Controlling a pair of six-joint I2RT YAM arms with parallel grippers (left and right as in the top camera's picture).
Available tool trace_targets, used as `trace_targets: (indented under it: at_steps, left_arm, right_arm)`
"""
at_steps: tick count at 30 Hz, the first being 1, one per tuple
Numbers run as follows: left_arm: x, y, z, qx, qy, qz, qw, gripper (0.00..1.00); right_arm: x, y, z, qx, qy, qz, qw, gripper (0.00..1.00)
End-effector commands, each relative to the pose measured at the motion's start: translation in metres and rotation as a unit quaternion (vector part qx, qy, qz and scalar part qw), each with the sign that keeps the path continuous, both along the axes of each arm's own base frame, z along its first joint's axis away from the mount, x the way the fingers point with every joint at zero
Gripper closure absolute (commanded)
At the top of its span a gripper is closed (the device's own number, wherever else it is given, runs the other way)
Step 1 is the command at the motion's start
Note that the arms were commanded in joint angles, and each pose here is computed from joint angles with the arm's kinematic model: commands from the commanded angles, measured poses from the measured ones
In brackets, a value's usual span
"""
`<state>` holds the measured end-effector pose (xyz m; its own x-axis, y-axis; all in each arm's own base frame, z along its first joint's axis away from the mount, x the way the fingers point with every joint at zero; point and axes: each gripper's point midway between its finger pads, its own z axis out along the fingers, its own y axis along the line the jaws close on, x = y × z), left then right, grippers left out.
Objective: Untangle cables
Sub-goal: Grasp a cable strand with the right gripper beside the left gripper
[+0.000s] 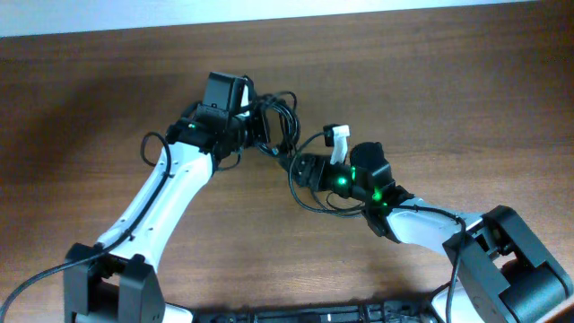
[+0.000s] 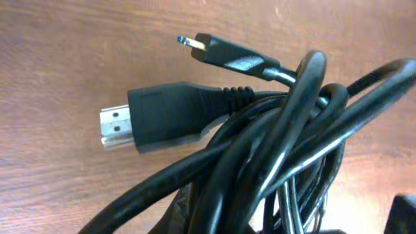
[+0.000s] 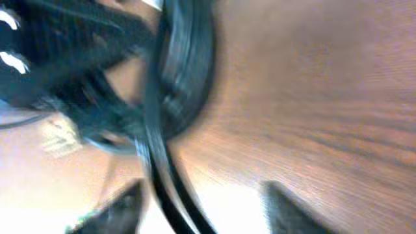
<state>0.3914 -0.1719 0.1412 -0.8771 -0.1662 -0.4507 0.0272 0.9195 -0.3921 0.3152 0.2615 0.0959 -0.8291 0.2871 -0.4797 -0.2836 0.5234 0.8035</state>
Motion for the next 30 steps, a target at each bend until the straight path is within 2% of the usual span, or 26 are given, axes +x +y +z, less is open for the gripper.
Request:
trace_targets:
  at_steps: [1,5,8,9,10,11,12,13,16,17,18,19,20,21,23,24,26,28,30]
  left_arm:
    - [0.011,0.021,0.012,0.001,-0.020,0.026,0.999,1.00]
    - [0.008,0.013,0.011,0.047,-0.051,-0.058,0.996,1.00]
    - [-0.002,-0.011,0.014,0.043,-0.064,-0.123,0.989,1.00]
    - [-0.002,-0.013,0.014,0.042,-0.067,-0.125,0.989,1.00]
    - [-0.001,-0.014,0.016,0.037,-0.068,-0.119,0.990,1.00]
    - [0.001,-0.011,0.017,0.027,-0.063,-0.100,0.993,1.00]
    - [0.002,-0.008,0.020,0.018,-0.060,-0.088,0.994,1.00]
    - [0.001,-0.008,0.023,0.007,-0.060,-0.092,0.994,1.00]
    - [-0.009,-0.019,0.040,-0.041,-0.063,-0.119,0.990,1.00]
    - [-0.012,-0.022,0.046,-0.050,-0.067,-0.126,0.988,1.00]
    - [-0.015,-0.026,0.052,-0.063,-0.070,-0.135,0.986,1.00]
    - [-0.018,-0.027,0.057,-0.070,-0.074,-0.140,0.985,1.00]
    - [-0.019,-0.024,0.061,-0.068,-0.077,-0.137,0.985,1.00]
    - [-0.018,-0.018,0.062,-0.065,-0.078,-0.129,0.986,1.00]
    - [-0.002,0.017,0.052,0.010,-0.090,-0.083,0.992,1.00]
    - [-0.001,0.022,0.050,0.038,-0.101,-0.094,0.990,1.00]
    - [-0.005,0.011,0.050,0.053,-0.113,-0.131,0.984,1.00]
    - [-0.017,-0.015,0.050,0.062,-0.124,-0.183,0.973,1.00]
    - [-0.027,-0.033,0.051,0.054,-0.125,-0.208,0.969,1.00]
  right_arm:
    - [-0.004,0.004,0.000,-0.028,-0.044,0.031,0.998,0.96]
    - [-0.020,0.011,0.039,0.026,-0.060,0.082,0.995,0.96]
    - [-0.025,0.007,0.080,0.071,-0.073,0.084,0.991,0.96]
    - [-0.025,0.007,0.083,0.069,-0.082,0.085,0.991,0.91]
    - [-0.026,0.006,0.079,0.049,-0.106,0.094,0.989,0.80]
    - [-0.028,0.004,0.061,-0.014,-0.153,0.116,0.981,0.19]
    - [-0.024,-0.003,0.040,-0.077,-0.173,0.111,0.976,0.04]
    - [-0.019,-0.008,0.027,-0.124,-0.180,0.095,0.971,0.01]
    - [-0.013,-0.007,0.018,-0.199,-0.217,0.064,0.954,0.02]
    - [-0.010,-0.008,0.014,-0.218,-0.218,0.048,0.950,0.10]
    - [-0.011,-0.006,0.012,-0.226,-0.220,0.043,0.948,0.24]
    - [-0.012,-0.003,0.012,-0.225,-0.221,0.047,0.948,0.53]
    - [-0.015,0.000,0.014,-0.216,-0.222,0.057,0.949,0.90]
    - [-0.017,0.001,0.018,-0.203,-0.217,0.059,0.953,0.96]
    - [-0.039,0.015,0.042,-0.106,-0.158,0.077,0.979,0.96]
    - [-0.052,0.022,0.059,-0.062,-0.144,0.099,0.983,0.96]
    - [-0.064,0.026,0.094,-0.003,-0.134,0.111,0.985,0.96]
    - [-0.061,0.026,0.114,0.011,-0.148,0.100,0.984,0.96]
    - [-0.044,0.017,0.106,-0.012,-0.145,0.053,0.988,0.96]
